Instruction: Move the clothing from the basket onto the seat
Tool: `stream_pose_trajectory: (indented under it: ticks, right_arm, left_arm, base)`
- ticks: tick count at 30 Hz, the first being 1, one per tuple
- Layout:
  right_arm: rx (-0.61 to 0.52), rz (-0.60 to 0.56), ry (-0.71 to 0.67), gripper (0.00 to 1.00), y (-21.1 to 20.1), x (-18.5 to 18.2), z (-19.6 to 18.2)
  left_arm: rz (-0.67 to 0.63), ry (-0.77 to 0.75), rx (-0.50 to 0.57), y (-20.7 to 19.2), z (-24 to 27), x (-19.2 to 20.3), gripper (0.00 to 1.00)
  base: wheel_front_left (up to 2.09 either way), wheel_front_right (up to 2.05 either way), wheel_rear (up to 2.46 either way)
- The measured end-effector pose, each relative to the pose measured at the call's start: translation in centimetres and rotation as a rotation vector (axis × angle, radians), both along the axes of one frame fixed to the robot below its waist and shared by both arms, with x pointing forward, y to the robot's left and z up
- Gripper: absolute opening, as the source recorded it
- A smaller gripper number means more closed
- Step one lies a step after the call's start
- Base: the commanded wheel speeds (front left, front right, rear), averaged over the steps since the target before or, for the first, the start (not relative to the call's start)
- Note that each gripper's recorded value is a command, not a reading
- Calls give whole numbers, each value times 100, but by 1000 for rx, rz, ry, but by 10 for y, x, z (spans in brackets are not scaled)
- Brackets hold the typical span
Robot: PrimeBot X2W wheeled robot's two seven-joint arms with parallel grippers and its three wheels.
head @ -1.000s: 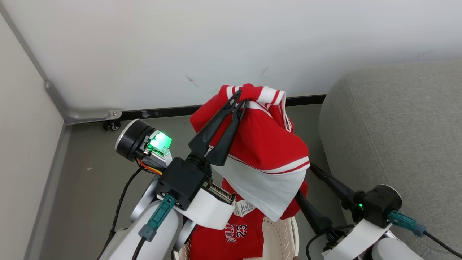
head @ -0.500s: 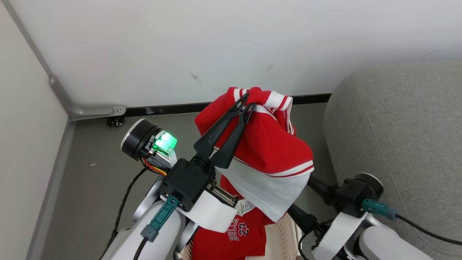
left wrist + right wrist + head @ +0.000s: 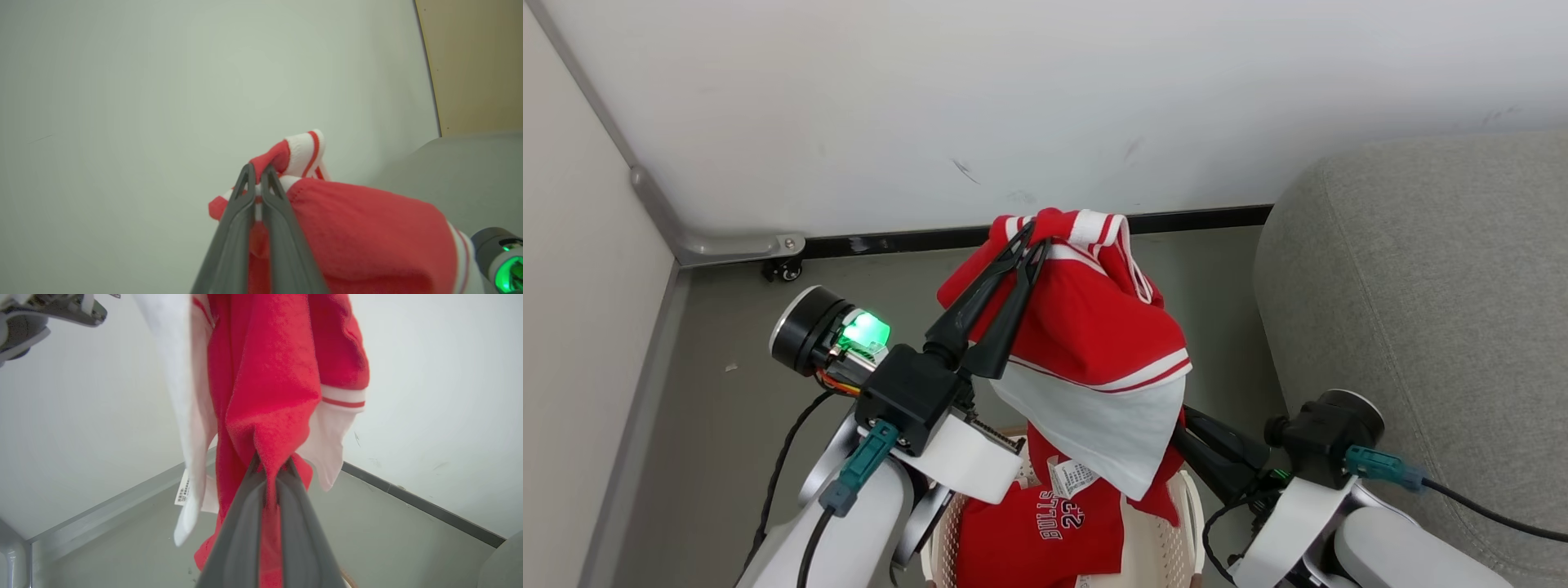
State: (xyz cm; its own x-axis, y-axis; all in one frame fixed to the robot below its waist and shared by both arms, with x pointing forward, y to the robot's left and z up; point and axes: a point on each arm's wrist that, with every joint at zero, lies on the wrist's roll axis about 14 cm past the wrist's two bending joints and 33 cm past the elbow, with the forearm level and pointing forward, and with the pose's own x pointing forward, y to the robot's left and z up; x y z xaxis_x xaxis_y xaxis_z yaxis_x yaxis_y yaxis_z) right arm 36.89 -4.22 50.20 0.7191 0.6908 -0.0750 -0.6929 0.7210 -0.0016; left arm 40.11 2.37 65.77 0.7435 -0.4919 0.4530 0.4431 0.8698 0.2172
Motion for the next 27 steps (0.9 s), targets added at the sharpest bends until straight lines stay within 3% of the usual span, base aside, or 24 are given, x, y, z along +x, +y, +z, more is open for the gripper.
stream_pose_trajectory:
  ticks: [12, 14, 15, 16, 19, 20, 21, 27]
  right_arm:
    - [150, -65, -28, 0, -12, 8, 28]
    - [183, -90, -41, 0, -18, 12, 37]
    - [203, -108, -43, 0, -23, 15, 40]
    - [221, -122, -46, 0, -26, 17, 44]
    - [257, -164, -58, 0, -38, 21, 51]
    - [264, -177, -60, 0, -41, 22, 52]
    - [268, -188, -63, 0, -45, 23, 53]
    - [326, -282, -114, 0, -73, 35, 74]
  left_arm:
    - [54, 154, 2, 16, -47, 17, 0]
    - [60, 178, -1, 18, -54, 19, 5]
    - [61, 188, -2, 18, -57, 19, 11]
    - [63, 202, -11, 18, -60, 20, 27]
    - [62, 229, -36, 18, -65, 21, 58]
    - [61, 240, -47, 18, -67, 22, 84]
    - [56, 254, -54, 18, -70, 21, 100]
    - [51, 376, -107, 19, -101, 15, 100]
  base:
    - [0, 0, 0]
    - [0, 0, 0]
    - [0, 0, 0]
    - [0, 0, 0]
    - [0, 0, 0]
    - [0, 0, 0]
    - [0, 0, 0]
    - [0, 0, 0]
